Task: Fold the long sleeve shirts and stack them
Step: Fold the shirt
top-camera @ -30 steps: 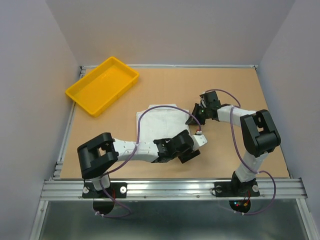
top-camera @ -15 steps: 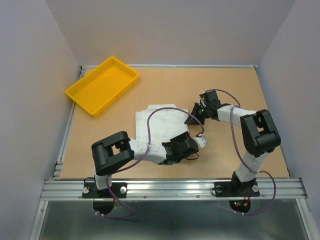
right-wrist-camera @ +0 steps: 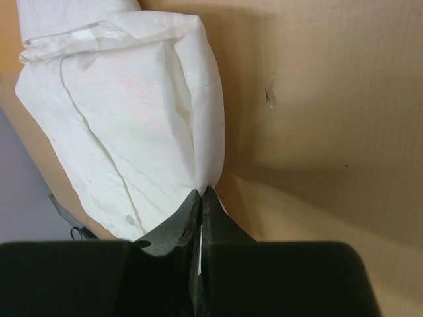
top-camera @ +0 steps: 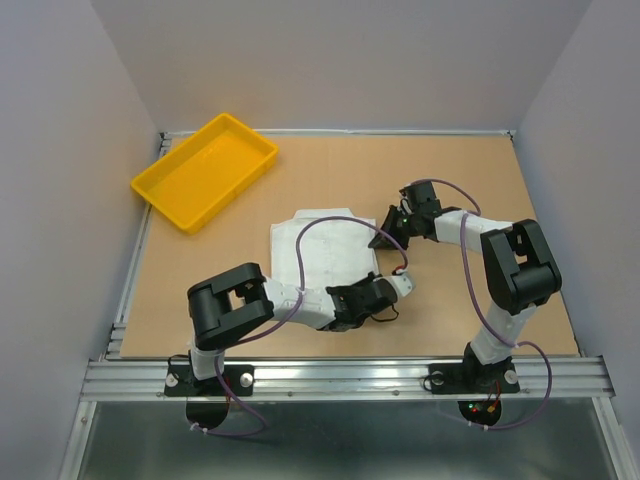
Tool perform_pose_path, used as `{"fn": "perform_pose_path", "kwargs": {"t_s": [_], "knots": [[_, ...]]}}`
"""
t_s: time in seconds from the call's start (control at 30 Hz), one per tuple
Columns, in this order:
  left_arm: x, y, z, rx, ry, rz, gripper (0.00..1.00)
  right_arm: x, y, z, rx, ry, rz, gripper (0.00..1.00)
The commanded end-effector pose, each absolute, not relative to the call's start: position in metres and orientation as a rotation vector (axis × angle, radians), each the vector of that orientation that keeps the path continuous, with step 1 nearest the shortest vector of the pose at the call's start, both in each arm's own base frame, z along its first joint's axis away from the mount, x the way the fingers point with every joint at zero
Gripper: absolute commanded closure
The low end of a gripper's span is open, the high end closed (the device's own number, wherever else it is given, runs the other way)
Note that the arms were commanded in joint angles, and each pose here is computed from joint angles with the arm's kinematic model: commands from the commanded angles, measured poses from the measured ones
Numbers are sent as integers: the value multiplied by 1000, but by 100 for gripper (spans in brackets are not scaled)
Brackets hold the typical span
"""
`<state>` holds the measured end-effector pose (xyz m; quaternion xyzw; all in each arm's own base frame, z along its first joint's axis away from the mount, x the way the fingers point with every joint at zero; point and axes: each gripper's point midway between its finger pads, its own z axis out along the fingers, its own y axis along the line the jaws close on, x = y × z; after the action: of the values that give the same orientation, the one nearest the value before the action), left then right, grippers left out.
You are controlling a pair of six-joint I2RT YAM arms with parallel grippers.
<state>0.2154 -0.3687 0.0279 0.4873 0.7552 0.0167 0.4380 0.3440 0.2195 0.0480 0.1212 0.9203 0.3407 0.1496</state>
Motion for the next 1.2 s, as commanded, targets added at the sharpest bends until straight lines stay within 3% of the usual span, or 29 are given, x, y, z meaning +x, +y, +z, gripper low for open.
{"fn": "perform_pose_path", "kwargs": {"t_s": [0.0, 0.03, 0.17, 0.2, 0.23, 0.33, 1.0, 1.17], "knots": [[213, -378, 59, 1110, 1862, -57, 100, 378, 228, 95, 318, 2493, 1031, 89], [212, -378, 62, 1096, 1865, -74, 100, 381, 224, 97, 349, 2486, 1039, 72], [210, -373, 68, 1020, 1904, -140, 100, 385, 207, 102, 426, 2461, 1069, 32], [211, -373, 72, 998, 1907, -157, 100, 384, 205, 100, 436, 2466, 1071, 32], [211, -370, 74, 980, 1913, -166, 100, 381, 200, 99, 443, 2467, 1077, 24], [212, -365, 72, 937, 1947, -208, 100, 370, 196, 91, 473, 2492, 1107, 13], [214, -370, 96, 834, 1920, -323, 100, 301, 251, 50, 535, 2519, 1437, 11], [212, -369, 97, 822, 1919, -341, 100, 300, 272, 43, 538, 2508, 1497, 16]]}}
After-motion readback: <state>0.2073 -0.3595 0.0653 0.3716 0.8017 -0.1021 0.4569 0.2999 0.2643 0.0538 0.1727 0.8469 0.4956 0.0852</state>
